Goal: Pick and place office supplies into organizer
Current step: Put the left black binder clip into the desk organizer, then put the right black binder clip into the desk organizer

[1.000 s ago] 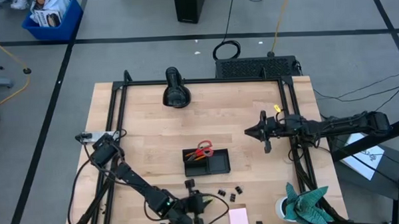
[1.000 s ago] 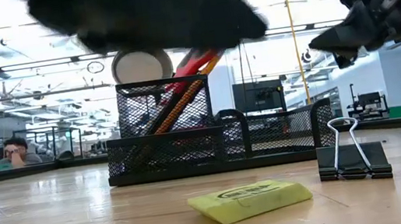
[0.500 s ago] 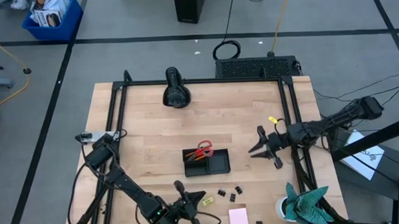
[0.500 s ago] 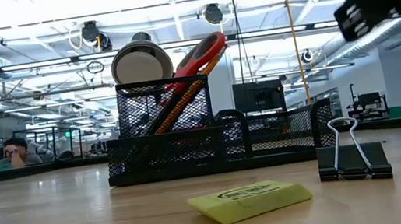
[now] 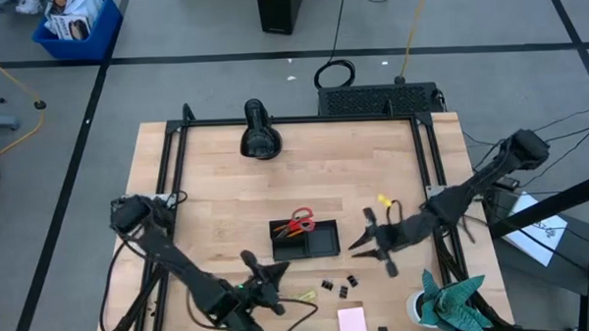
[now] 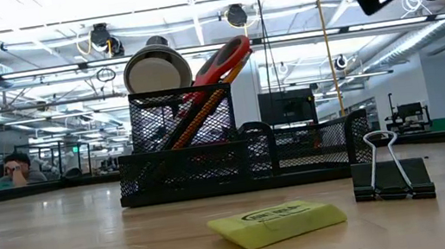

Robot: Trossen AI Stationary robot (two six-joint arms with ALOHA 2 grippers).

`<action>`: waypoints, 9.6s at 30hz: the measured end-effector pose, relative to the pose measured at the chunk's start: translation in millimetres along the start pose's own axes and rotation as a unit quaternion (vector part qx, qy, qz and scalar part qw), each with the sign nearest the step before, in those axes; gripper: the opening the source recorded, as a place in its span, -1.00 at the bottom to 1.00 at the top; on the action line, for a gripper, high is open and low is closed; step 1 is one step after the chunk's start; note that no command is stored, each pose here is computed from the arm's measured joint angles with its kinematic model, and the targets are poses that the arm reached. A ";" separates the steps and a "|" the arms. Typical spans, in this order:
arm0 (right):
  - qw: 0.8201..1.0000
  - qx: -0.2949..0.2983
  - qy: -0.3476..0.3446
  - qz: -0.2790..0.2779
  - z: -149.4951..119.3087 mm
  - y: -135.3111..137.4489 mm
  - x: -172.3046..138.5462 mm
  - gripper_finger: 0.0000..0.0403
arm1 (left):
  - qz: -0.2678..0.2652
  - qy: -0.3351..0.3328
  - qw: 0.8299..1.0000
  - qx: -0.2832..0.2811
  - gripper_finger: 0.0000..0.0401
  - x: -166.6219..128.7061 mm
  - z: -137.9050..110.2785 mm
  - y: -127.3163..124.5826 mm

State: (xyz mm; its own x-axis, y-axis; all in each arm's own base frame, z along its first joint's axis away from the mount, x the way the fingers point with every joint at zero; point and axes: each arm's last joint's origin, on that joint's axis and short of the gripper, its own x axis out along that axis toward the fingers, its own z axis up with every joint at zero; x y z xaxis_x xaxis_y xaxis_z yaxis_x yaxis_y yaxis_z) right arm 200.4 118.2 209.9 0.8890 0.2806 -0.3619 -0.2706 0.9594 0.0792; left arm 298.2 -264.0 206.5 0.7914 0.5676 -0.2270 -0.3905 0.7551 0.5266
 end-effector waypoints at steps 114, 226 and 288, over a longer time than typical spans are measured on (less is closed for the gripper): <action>0.967 -0.095 0.047 -0.230 15.7 23.2 157.9 -1.00 | -0.019 0.000 0.999 0.034 -0.87 -48.0 -1.0 38.8; 0.874 0.366 0.223 -0.229 -64.5 73.4 71.9 -0.46 | -0.064 0.033 0.997 0.031 -0.87 -48.3 -2.8 36.1; 0.978 -0.014 0.035 -0.204 -4.9 -6.5 158.6 -1.00 | -0.068 0.041 0.997 0.025 -0.87 -39.0 0.8 35.8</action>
State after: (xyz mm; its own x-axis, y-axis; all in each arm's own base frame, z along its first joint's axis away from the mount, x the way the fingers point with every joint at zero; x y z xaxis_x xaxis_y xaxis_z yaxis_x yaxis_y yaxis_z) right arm 341.3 156.4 147.5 0.8984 -0.1288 -0.4199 0.0902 0.9898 -0.1105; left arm 253.7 -259.3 234.9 0.7938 0.4875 -0.3635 -0.2571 0.8108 0.5259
